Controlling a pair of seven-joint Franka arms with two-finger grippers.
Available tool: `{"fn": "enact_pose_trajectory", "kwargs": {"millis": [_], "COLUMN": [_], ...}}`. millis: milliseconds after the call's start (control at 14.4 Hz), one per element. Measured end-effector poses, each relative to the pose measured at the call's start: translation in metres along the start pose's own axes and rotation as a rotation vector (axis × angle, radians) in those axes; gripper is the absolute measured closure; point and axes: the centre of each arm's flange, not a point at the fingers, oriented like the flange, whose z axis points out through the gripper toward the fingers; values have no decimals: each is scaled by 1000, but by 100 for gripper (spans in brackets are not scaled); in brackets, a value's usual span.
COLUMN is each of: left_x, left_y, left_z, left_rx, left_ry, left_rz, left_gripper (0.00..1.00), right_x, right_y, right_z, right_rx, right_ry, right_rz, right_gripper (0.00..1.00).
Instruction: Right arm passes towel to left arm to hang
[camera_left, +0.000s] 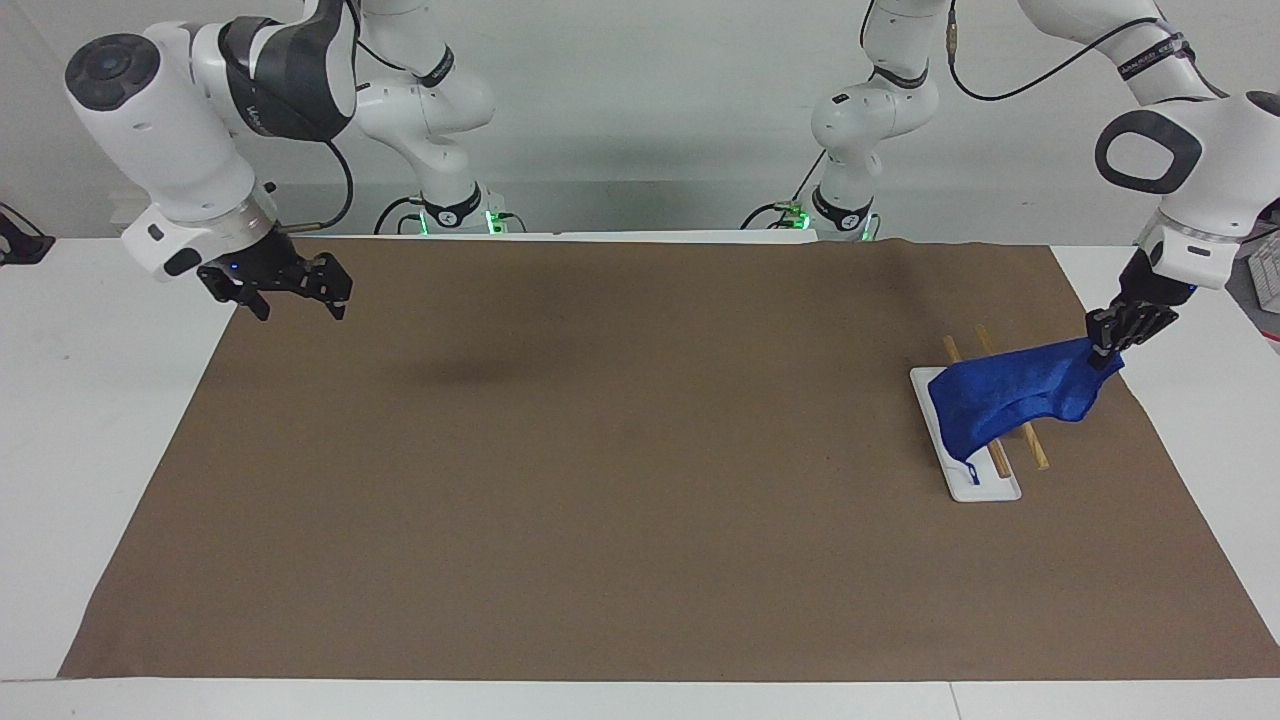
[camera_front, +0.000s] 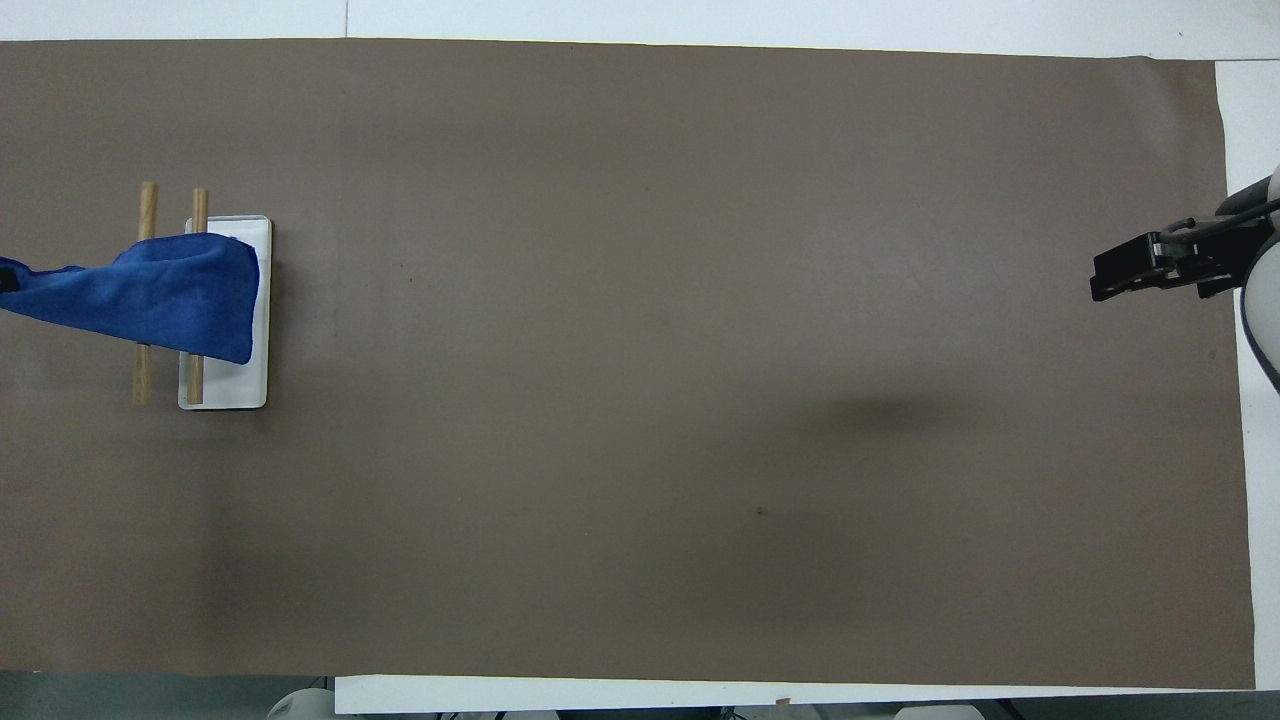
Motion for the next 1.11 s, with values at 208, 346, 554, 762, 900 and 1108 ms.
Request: {"fn": "enact_pose_trajectory", "kwargs": {"millis": [208,346,554,762,900,1108], "left_x": [0,0,2,11,16,16], "left_y": [2,-1,-3,1,7,25], "left_z": [0,0,-4,-32,-68,-118], "left_rx": [-1,11,79,81,65,49], "left_ry": [1,-1,-11,-64,-145,-245], "left_rz": [-11,-5,63,86,90,72], "left_gripper": [90,74,41,4,0,0], "right_x": [0,0,0,0,0,0], "right_y": [0,0,0,0,0,0], "right_z": [0,0,0,0,0,0], "right_rx": [0,0,0,0,0,0], "right_ry": [0,0,0,0,0,0], "right_rz": [0,0,0,0,0,0], "right_gripper": [1,1,1,1,1,1]}}
